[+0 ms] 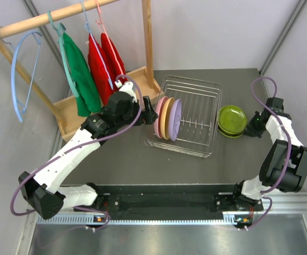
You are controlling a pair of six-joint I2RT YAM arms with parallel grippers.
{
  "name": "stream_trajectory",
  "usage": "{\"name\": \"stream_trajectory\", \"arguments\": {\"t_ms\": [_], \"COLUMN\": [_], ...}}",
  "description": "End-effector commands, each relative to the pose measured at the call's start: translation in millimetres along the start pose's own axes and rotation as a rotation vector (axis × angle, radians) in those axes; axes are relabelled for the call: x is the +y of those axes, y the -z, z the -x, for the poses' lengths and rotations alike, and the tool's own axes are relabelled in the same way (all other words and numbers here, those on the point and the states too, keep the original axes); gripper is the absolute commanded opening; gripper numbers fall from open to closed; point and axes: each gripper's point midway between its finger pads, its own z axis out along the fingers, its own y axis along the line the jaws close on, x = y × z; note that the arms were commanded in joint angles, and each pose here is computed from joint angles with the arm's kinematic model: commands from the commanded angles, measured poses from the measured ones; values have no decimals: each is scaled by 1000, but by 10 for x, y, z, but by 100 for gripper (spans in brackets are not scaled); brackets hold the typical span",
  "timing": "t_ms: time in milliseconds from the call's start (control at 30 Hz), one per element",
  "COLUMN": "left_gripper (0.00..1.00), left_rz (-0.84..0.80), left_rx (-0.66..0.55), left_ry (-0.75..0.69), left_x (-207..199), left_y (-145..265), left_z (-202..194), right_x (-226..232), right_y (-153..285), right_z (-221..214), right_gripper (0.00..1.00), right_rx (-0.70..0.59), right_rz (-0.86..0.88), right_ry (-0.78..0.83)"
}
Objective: Load the plates into the dish rack
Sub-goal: Pick up the plate at the center of the board.
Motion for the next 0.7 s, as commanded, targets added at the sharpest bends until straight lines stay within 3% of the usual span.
{"name": "stream_trajectory", "arguments": {"t_ms": [0, 33, 133, 300, 667], "left_gripper": [99, 99, 99, 99, 99], "left_rz": [-32, -33, -34, -29, -24], "left_rx": [-56, -59, -58, -60, -43], "left_ry": [7, 6, 13, 20, 11], "left_x": [-65, -69, -64, -52, -49], "left_y": [125, 132, 153, 154, 65], "left_z": [143, 144, 139, 126, 110], "right_x": [3, 6, -20, 73, 126], "right_y": [127, 111, 40, 50, -399], "right_z": [157, 185, 324, 642, 932], "right_gripper": [21, 38, 53, 55, 53], "right_rx": [-70, -78, -114, -159, -99], "right_rz": [-31, -31, -55, -58, -61], "right_ry": [14, 14, 6, 12, 66]}}
